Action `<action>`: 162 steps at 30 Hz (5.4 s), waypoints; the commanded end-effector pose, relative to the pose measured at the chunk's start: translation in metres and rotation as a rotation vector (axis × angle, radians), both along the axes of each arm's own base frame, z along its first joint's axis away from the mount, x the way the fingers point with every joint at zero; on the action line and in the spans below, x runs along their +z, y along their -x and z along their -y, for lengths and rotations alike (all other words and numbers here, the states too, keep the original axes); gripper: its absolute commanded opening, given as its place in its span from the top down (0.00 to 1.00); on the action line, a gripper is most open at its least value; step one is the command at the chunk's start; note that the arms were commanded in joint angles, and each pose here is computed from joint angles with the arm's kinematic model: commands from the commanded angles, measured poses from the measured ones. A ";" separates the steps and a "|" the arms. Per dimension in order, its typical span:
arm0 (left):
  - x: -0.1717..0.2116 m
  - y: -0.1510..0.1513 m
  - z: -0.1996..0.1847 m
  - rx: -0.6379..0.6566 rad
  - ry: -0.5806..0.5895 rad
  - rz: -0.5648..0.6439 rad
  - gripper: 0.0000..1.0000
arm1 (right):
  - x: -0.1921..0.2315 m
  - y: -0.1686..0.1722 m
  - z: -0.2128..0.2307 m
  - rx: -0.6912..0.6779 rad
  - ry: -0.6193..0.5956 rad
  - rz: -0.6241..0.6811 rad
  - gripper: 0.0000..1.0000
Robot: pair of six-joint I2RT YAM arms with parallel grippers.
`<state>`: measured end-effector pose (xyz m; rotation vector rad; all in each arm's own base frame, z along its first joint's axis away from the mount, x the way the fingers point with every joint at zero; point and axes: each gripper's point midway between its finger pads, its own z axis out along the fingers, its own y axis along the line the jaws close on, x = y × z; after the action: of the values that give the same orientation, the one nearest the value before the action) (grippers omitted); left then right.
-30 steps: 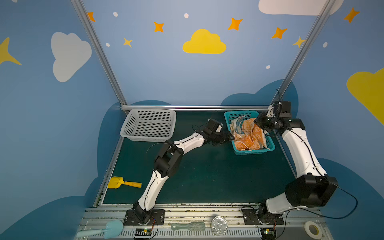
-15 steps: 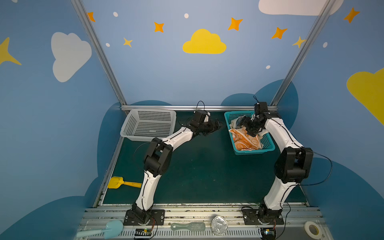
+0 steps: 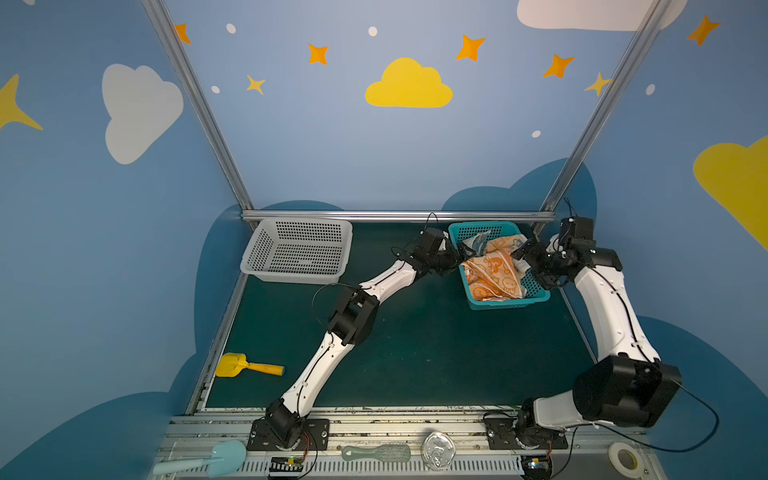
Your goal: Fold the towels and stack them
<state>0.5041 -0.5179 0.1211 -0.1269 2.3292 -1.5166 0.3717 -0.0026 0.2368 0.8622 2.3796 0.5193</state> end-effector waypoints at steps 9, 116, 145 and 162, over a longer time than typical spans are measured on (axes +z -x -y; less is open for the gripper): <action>0.008 -0.004 0.045 0.071 0.105 0.071 0.00 | 0.020 0.020 0.009 -0.050 0.016 0.226 0.08; 0.136 0.147 -0.239 0.038 -0.268 0.258 0.00 | 0.003 -0.068 -0.067 0.478 0.565 -0.189 1.00; 0.132 0.186 -0.373 0.355 -0.339 0.223 0.00 | -0.064 -0.044 -0.343 0.865 0.118 -0.098 1.00; 0.095 0.188 -0.363 0.301 -0.318 0.117 0.00 | -0.098 -0.085 -0.242 0.689 0.217 -0.234 1.00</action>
<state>0.3184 -0.1539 0.2156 -0.2863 2.3028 -0.9534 0.4521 0.2344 0.1146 0.0224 2.9134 0.4038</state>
